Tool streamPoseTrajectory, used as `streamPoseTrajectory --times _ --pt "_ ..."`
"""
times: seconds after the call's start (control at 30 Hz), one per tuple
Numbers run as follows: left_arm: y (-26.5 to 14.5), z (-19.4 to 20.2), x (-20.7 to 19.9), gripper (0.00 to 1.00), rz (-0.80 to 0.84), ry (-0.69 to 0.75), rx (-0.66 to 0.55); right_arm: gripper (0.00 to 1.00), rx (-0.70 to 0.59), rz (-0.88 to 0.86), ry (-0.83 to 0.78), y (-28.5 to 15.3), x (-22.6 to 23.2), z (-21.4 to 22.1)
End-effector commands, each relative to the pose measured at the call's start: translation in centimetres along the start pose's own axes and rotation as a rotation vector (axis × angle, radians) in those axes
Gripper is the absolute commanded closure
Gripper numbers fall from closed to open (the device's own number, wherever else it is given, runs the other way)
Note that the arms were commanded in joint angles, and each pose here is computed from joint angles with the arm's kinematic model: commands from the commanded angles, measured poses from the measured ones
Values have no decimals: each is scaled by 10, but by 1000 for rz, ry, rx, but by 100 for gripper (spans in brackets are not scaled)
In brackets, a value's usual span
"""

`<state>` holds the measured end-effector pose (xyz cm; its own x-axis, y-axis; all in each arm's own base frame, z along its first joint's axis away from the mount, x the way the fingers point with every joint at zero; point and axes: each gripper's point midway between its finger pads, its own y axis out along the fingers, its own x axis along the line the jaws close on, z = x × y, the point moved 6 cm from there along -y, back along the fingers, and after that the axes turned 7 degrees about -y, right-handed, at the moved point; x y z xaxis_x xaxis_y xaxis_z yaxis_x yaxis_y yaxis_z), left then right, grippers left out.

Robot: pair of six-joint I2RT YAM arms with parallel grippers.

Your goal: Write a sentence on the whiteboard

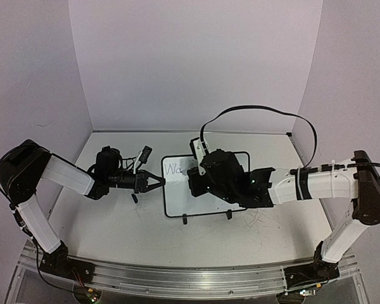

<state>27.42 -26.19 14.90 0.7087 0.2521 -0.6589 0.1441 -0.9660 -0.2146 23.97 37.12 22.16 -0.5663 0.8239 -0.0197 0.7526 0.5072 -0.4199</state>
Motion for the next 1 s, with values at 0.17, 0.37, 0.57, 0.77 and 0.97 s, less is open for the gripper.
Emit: streamPoseTrajectory --times 0.17,0.37,0.57,0.77,0.97 --pt "3 -11 -17 100 67 53 1 100 -11 12 18 -13 -7 -7" --pt "3 -11 -17 100 66 52 2 100 -114 -66 55 -35 -6 -26" --pt "3 -12 -18 100 69 53 2 100 -102 0 20 -19 -5 -29" --pt "2 -12 -19 100 68 54 -1 100 -109 16 6 -12 -2 -34" --pt "2 -13 -19 100 70 57 -1 100 -97 30 2 -9 -3 -32"
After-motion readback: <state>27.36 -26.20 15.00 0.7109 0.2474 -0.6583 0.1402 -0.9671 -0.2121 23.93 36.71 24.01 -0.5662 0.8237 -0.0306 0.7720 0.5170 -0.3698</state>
